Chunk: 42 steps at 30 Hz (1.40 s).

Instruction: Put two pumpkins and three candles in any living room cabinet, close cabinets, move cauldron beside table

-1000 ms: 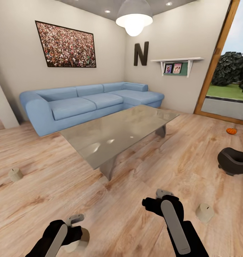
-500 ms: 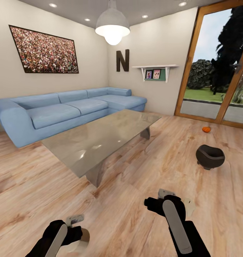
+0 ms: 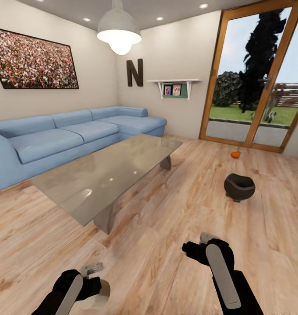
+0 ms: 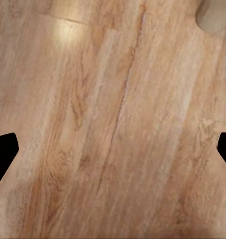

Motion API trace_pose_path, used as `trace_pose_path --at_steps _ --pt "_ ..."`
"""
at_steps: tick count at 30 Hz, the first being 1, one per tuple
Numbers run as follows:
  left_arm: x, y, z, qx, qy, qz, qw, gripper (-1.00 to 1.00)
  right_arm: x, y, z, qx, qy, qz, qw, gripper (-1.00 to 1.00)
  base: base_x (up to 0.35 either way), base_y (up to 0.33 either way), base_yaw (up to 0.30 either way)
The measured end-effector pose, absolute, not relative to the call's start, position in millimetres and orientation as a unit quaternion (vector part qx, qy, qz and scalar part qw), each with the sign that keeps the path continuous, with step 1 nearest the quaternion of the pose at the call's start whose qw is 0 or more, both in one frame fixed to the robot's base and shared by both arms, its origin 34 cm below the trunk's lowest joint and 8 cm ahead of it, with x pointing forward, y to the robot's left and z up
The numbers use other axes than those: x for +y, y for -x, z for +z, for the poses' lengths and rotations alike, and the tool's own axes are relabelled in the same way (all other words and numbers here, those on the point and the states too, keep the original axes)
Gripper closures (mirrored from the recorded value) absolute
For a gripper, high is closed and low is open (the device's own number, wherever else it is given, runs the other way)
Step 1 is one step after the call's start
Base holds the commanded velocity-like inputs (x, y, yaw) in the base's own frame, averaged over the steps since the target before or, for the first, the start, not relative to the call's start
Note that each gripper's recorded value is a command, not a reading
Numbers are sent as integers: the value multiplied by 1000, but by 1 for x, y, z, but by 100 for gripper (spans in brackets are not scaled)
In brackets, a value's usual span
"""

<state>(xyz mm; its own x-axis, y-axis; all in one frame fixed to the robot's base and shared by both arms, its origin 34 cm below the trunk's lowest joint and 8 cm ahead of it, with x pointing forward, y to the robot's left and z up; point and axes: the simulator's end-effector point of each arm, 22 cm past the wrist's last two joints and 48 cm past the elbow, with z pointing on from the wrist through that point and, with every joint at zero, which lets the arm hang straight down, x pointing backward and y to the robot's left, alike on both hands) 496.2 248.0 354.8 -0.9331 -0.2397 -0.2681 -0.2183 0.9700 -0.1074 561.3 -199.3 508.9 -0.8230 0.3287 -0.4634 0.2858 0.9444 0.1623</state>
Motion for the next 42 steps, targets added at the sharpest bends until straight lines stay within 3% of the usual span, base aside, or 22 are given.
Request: trace_pose_path --at_steps 23,27,42 --pt "229 -499 397 987 105 -41 117 100 -233 -567 540 949 -215 38 226 -100 0 0 -231" --pt "209 -498 404 988 98 -46 113 100 -232 -569 548 950 -214 38 226 -100 0 0 -70" --pt "232 -496 416 986 109 40 118 100 -227 -563 543 957 -207 32 199 -100 1 0 -3"
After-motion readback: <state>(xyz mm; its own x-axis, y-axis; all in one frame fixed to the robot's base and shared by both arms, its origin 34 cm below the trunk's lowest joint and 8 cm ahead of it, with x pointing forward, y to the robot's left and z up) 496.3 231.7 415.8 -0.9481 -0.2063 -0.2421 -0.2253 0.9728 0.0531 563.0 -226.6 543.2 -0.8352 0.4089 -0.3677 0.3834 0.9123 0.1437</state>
